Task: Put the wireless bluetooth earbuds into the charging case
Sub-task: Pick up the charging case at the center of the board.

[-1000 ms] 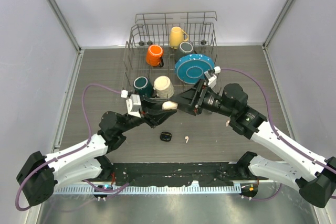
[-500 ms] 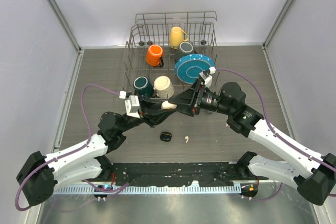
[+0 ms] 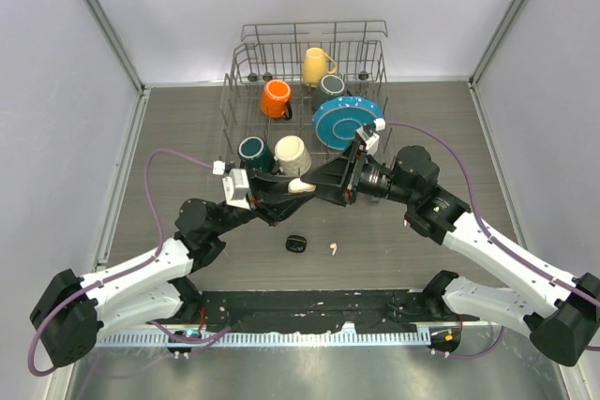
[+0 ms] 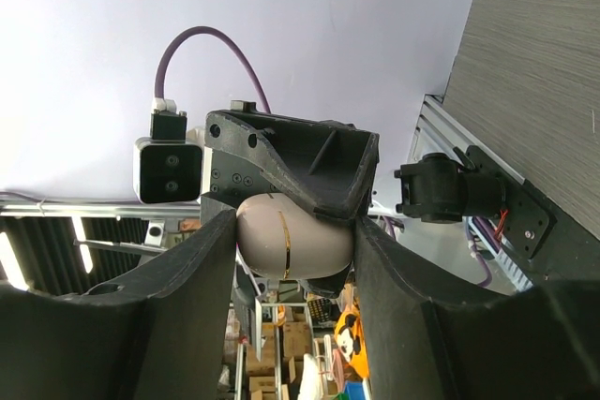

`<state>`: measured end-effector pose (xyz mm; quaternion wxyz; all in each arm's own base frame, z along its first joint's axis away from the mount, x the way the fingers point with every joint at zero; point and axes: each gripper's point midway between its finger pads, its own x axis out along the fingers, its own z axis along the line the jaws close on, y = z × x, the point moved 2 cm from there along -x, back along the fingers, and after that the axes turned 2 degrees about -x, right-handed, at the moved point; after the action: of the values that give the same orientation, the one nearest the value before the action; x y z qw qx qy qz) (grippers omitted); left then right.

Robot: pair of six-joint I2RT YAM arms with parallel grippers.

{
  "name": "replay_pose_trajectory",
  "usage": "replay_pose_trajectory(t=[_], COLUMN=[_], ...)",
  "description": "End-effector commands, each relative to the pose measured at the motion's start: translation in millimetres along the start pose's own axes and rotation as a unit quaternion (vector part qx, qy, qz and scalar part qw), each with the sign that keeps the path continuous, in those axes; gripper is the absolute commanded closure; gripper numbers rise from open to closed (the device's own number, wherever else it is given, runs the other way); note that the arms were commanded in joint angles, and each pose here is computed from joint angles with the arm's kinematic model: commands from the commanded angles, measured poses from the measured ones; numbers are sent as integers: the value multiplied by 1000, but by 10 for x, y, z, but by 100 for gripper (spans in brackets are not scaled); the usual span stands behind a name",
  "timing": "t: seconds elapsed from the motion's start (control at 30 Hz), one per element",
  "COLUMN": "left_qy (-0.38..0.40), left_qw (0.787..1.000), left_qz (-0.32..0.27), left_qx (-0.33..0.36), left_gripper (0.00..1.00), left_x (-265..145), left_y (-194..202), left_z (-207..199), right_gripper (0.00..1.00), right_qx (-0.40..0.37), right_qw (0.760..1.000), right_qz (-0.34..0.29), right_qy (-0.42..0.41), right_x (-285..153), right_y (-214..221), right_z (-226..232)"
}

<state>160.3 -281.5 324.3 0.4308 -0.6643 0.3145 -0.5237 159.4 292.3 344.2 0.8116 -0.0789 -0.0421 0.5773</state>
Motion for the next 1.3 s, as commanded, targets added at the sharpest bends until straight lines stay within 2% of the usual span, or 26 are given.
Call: replay_pose_trajectory(t=[0.0, 0.13, 0.2, 0.23, 0.33, 0.43, 0.53, 0.6, 0.7, 1.07, 1.27], left_qy=[2, 0, -2, -3, -6, -4, -5, -5, -5, 4, 4], left_qw=[999, 999, 999, 999, 999, 999, 998, 998, 998, 999, 999], left_qz=[-33, -39, -40, -41, -43, -47, -50, -52, -51, -43, -40], left_qx=[26, 27, 27, 28, 27, 27, 25, 25, 24, 22, 20], left_gripper=[91, 86, 95, 96, 90, 91, 86, 95, 100, 100, 100], left_x=[101, 98, 102, 100, 97, 100, 105, 108, 105, 94, 86], left_y=[-237, -263, -270, -276, -275, -291, -297, -310, -300, -260, -245], left_z=[14, 14, 21, 23, 31, 23, 29, 26, 27, 2, -1], right_gripper=[84, 87, 87, 87, 87, 87, 88, 88, 88, 88, 81], right_qx=[-8, 2, 8, 10, 13, 17, 19, 21, 20, -21, -22], right_qw=[999, 999, 999, 999, 999, 999, 999, 999, 999, 998, 998], right_qz=[25, 22, 20, 19, 16, 14, 12, 10, 9, -27, -25], right_qy=[-28, -26, -30, -30, -34, -34, -33, -31, -23, 50, 54], right_x=[-1, 3, 3, 2, 2, 1, -3, 0, 4, -30, -24], right_y=[86, 83, 81, 82, 75, 73, 71, 66, 65, -31, -24], right_z=[103, 60, 53, 41, 40, 36, 26, 9, -27, -219, -261])
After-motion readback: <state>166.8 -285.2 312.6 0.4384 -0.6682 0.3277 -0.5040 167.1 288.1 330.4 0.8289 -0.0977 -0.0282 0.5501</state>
